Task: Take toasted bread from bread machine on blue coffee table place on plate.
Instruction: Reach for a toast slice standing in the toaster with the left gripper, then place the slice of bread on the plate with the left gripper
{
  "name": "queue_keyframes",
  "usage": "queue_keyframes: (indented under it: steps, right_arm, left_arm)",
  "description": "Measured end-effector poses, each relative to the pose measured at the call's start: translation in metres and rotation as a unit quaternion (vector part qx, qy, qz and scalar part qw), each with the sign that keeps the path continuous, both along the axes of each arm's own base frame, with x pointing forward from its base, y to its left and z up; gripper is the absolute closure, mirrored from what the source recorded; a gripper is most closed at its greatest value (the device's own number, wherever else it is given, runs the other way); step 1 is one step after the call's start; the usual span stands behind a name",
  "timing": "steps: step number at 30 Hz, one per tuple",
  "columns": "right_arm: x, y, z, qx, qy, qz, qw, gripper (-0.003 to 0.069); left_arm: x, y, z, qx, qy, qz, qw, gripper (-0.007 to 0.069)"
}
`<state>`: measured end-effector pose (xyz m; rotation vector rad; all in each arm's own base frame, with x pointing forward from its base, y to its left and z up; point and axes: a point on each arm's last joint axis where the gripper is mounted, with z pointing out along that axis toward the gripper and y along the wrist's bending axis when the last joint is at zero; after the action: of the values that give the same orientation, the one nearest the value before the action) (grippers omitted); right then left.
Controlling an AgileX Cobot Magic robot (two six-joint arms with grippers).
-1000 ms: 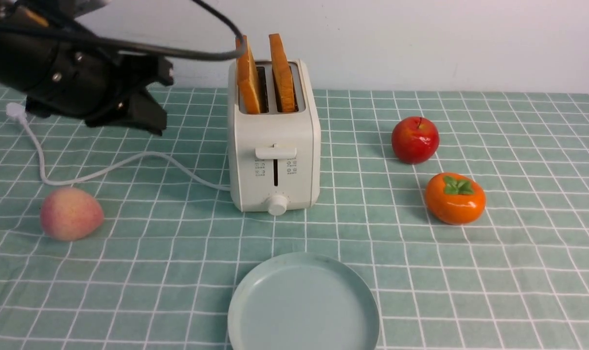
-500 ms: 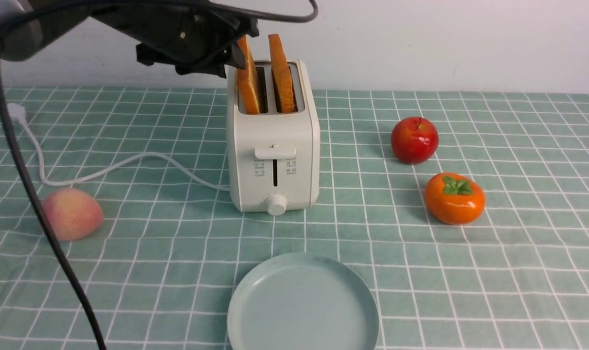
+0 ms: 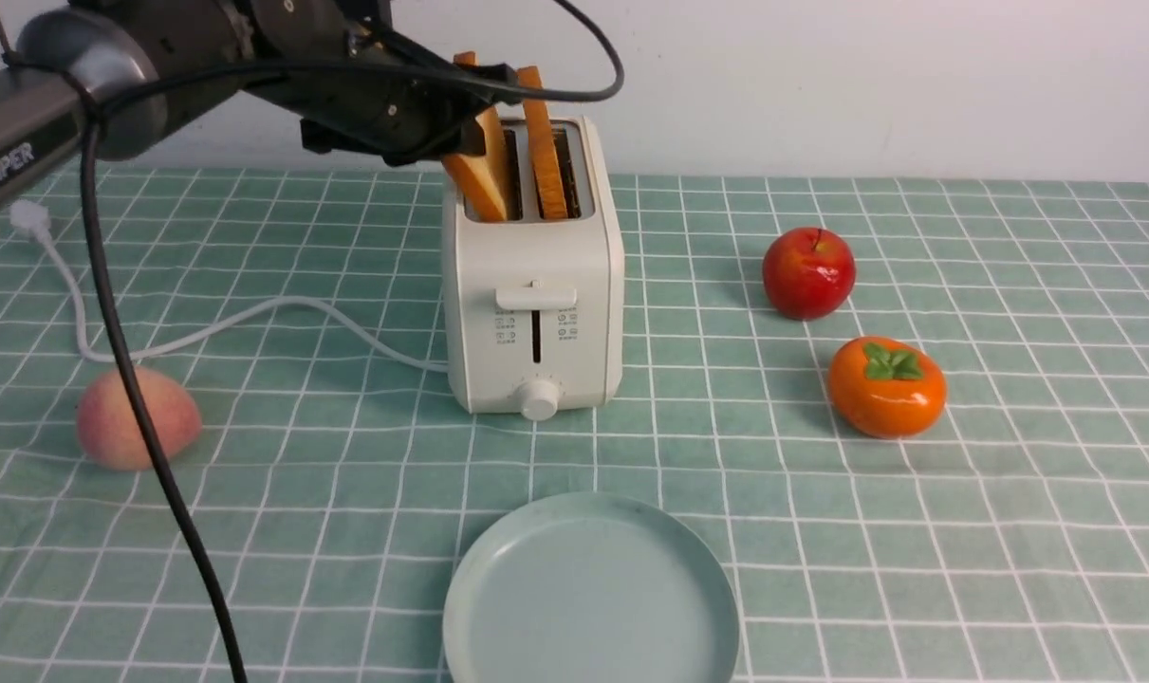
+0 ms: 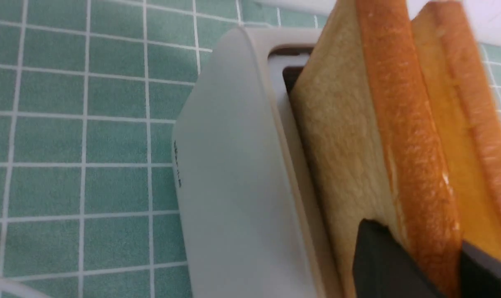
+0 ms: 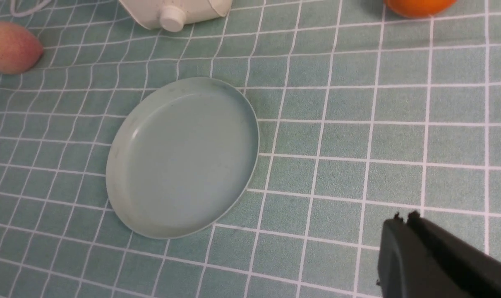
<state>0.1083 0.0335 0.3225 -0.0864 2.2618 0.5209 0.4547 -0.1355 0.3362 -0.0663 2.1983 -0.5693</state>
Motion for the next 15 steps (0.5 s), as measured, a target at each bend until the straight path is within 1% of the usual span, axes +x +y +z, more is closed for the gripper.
queue_keyframes:
  steps: [1, 3, 5, 6, 8, 10, 12, 14, 15]
  right_arm:
    - [0.0, 0.0, 0.0, 0.0, -0.001, 0.0, 1.0, 0.0657]
    - [0.0, 0.001, 0.001, 0.005, -0.003, 0.0, 1.0, 0.0657]
    - [0.001, 0.001, 0.002, 0.013, -0.01, -0.003, 1.0, 0.0655]
    - [0.002, 0.001, 0.003, 0.015, -0.012, -0.004, 1.0, 0.0655]
    - [0.002, 0.001, 0.003, 0.016, -0.015, -0.006, 1.0, 0.0654]
    - [0.002, 0.001, 0.004, 0.016, -0.018, -0.008, 1.0, 0.0655]
    - [0.003, 0.0, 0.004, 0.016, -0.02, -0.009, 1.0, 0.0653]
    - [0.003, 0.001, 0.004, 0.018, -0.021, -0.01, 1.0, 0.0651]
    - [0.003, 0.001, 0.004, 0.019, -0.021, -0.01, 1.0, 0.065]
  left_arm:
    - [-0.01, 0.003, 0.021, 0.001, -0.022, -0.005, 1.0, 0.0538]
    - [-0.027, 0.007, 0.05, 0.0, -0.046, -0.01, 0.999, 0.0537]
    - [-0.054, 0.012, 0.085, -0.003, -0.065, -0.021, 0.998, 0.0537]
    - [-0.067, 0.015, 0.099, -0.002, -0.064, -0.028, 0.998, 0.0537]
    - [-0.088, 0.018, 0.113, 0.005, -0.046, -0.043, 0.998, 0.0537]
    - [-0.11, 0.02, 0.117, 0.018, 0.006, -0.069, 0.997, 0.0537]
    - [-0.125, 0.017, 0.101, 0.018, 0.1, -0.112, 0.989, 0.0537]
    - [-0.127, 0.011, 0.081, 0.008, 0.154, -0.142, 0.978, 0.0537]
    - [-0.127, 0.01, 0.079, 0.006, 0.159, -0.146, 0.976, 0.0537]
